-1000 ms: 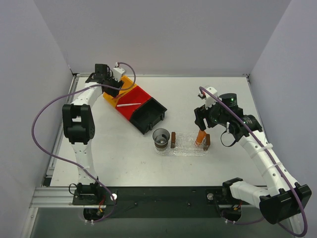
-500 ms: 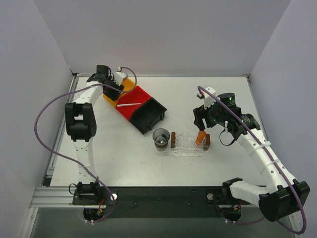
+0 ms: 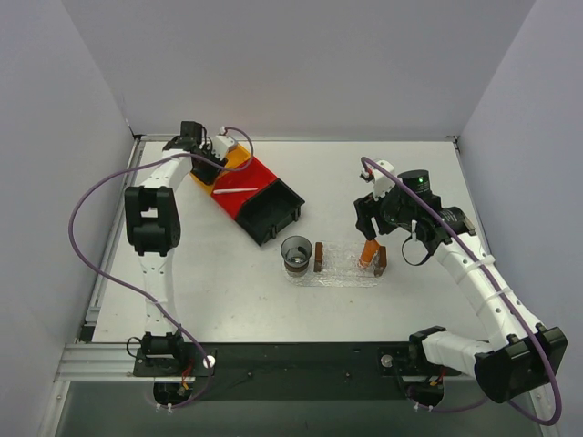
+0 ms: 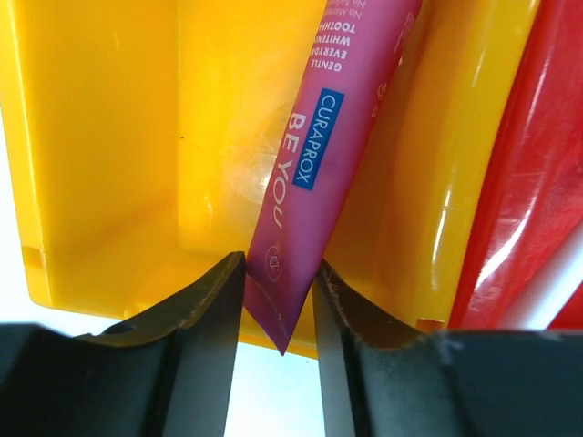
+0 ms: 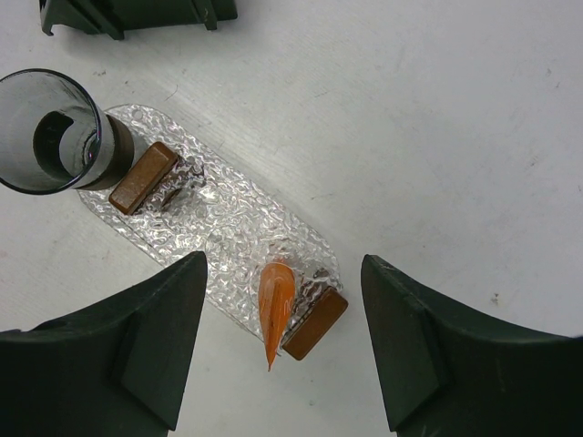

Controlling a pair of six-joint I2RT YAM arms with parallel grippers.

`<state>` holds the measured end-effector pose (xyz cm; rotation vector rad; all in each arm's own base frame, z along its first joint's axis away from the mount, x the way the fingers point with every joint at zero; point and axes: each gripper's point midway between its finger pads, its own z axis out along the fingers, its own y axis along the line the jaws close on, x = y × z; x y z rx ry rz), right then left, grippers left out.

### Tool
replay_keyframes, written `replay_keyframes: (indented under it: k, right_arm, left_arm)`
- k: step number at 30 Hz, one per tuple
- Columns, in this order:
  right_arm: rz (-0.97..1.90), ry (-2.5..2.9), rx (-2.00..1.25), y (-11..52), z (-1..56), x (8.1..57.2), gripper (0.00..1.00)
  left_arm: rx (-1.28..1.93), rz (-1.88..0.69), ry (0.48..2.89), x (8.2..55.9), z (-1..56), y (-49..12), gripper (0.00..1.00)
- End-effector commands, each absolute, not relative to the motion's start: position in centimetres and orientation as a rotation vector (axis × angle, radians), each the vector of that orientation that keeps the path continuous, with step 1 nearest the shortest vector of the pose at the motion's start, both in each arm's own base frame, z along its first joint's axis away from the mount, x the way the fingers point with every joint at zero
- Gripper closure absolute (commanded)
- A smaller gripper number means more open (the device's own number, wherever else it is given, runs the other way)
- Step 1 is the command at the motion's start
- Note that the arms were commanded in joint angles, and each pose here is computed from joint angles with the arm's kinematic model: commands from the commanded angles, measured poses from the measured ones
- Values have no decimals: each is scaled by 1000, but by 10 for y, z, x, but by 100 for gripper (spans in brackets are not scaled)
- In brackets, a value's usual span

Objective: Prepare toiletry sets of a toothbrush and toothpaste on the tray

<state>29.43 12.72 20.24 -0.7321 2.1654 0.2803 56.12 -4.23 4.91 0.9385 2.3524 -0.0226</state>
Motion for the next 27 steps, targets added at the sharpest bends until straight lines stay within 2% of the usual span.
replay_keyframes:
  k: [1,5,6,9,11,17,27]
  right_arm:
    - [300,2156,-722,131,203,299,37]
    - [305,2165,-722,131,200,298,38]
    - [306,2166,-723,131,199,298,38]
    - [306,2162,-724,131,200,297,38]
    - [306,2156,-723,131,202,297,38]
    - [309,2144,-721,131,206,297,38]
    - [304,2124,-713,129,214,293,38]
  left_arm:
    - [964,-33,2323,564,54,-43,59]
    - [931,-32,2305,563,62,-44,71]
    - [928,-30,2302,562,66,-44,79]
    - [915,-28,2310,559,71,-43,89]
    - [908,-22,2318,557,73,-42,99]
    - [871,18,2285,559,93,-38,100]
    - [916,56,2105,580,166,-46,100]
